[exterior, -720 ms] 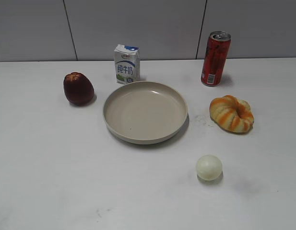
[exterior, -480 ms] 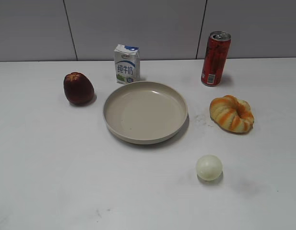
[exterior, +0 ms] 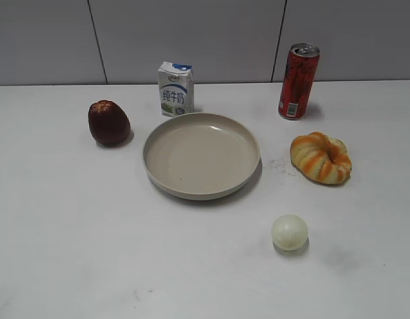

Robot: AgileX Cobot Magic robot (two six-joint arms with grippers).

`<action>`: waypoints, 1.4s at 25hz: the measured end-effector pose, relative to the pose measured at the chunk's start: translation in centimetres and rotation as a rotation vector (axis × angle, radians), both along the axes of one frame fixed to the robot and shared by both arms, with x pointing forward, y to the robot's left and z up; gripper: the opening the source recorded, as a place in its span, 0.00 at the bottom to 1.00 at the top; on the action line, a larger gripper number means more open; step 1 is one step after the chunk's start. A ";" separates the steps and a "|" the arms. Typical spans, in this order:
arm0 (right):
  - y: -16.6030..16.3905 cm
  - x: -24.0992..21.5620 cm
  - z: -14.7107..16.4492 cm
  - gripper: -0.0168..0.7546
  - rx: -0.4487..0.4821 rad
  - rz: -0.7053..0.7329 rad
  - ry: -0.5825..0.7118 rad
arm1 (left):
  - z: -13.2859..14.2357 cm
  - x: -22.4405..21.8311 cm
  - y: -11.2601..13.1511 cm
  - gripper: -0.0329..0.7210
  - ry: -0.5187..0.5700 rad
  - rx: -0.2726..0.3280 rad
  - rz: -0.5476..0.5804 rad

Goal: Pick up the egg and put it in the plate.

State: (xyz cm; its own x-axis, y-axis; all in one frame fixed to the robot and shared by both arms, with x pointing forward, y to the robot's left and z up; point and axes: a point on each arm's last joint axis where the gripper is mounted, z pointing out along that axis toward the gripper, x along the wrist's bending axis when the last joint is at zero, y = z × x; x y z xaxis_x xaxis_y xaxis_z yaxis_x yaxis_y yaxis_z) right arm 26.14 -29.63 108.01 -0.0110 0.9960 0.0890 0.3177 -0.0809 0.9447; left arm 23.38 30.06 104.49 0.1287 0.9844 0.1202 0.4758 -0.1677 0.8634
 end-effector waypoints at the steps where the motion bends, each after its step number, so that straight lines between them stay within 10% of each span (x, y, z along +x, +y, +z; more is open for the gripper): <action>1: 0.0 0.6 0.2 0.89 0.000 -0.001 -0.004 | 0.0 0.0 0.0 0.31 0.000 0.000 0.000; 8: 0.2 6.6 1.9 0.90 0.031 -0.003 -0.003 | 0.0 0.0 0.0 0.31 0.000 0.000 0.000; 19: 1.7 17.0 1.1 0.87 0.081 0.084 0.426 | 0.0 0.0 0.0 0.31 0.000 0.000 0.000; 35: 13.9 20.7 -4.8 0.85 0.029 0.405 0.927 | 0.0 0.0 0.0 0.31 0.000 0.000 0.000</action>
State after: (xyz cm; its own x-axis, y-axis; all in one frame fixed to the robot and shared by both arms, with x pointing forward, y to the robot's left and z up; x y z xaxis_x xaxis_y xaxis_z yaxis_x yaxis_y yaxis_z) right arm 46.82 -15.76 103.21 -0.2617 0.9301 0.2579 0.9338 0.1764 0.3113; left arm 23.38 30.06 104.49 0.1287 0.9844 0.1202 0.4758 -0.1677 0.8634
